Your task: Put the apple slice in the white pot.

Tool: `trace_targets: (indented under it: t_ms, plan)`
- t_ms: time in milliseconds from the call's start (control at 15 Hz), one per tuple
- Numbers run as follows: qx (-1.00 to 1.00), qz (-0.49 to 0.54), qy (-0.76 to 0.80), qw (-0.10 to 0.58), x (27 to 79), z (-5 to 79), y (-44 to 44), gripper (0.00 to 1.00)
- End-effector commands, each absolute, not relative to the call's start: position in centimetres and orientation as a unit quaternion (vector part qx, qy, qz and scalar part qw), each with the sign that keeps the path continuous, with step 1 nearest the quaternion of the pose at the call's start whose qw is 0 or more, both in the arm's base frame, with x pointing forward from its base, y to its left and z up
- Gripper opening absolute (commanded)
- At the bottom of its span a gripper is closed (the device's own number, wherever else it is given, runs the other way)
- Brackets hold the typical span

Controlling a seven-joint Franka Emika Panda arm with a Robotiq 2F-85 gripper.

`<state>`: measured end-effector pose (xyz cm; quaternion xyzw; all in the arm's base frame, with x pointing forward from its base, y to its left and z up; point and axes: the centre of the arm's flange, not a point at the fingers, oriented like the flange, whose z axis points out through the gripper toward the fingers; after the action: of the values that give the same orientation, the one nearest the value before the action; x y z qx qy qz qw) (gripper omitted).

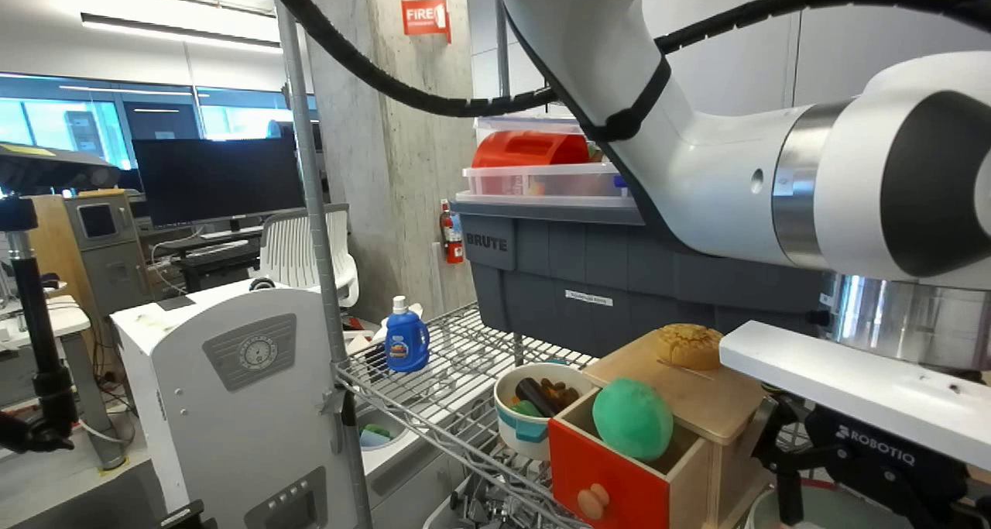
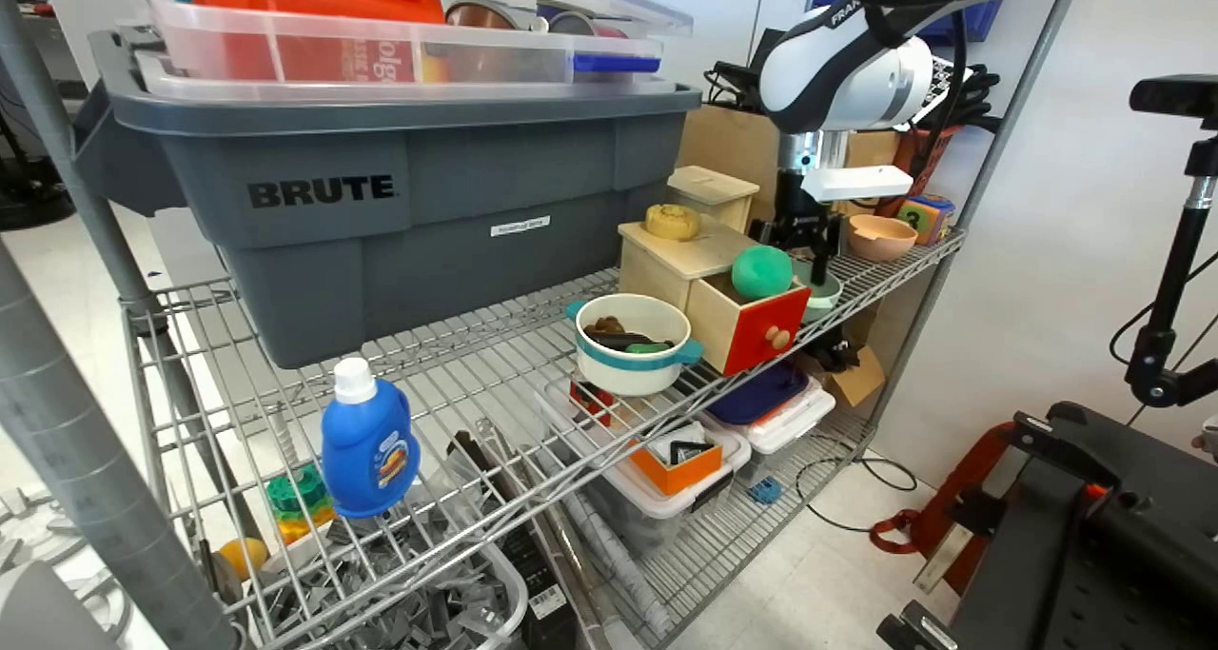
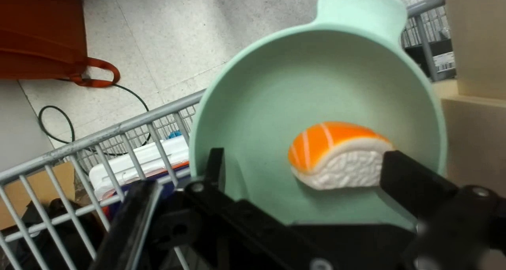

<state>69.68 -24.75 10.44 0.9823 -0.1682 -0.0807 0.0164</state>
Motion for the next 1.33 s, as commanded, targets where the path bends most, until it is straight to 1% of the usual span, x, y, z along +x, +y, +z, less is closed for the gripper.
trace_targets:
  t_ms: [0,333,400,467,533,600,667,1067,1133,1267]
  plan:
    - [0.981,-0.089,-0.172,0.025,70.65,9.85,-25.04,1.00]
    - [0.981,-0.087,-0.174,0.025,70.72,9.97,-24.90,1.00]
    - [0.981,-0.087,-0.175,0.025,70.74,10.02,-24.87,0.98]
    - [0.980,-0.086,-0.175,0.025,70.77,10.12,-24.81,0.74]
    - [0.980,-0.086,-0.175,0.025,70.81,10.17,-24.77,0.73]
    - [0.980,-0.085,-0.176,0.024,70.86,10.22,-24.71,0.67]
    - [0.980,-0.084,-0.176,0.024,70.91,10.33,-24.66,0.57]
    - [0.980,-0.084,-0.176,0.024,70.70,10.49,-24.49,0.13]
    - [0.980,-0.084,-0.176,0.024,70.73,10.45,-24.50,0.08]
    - [0.980,-0.084,-0.176,0.024,70.68,10.47,-24.46,0.08]
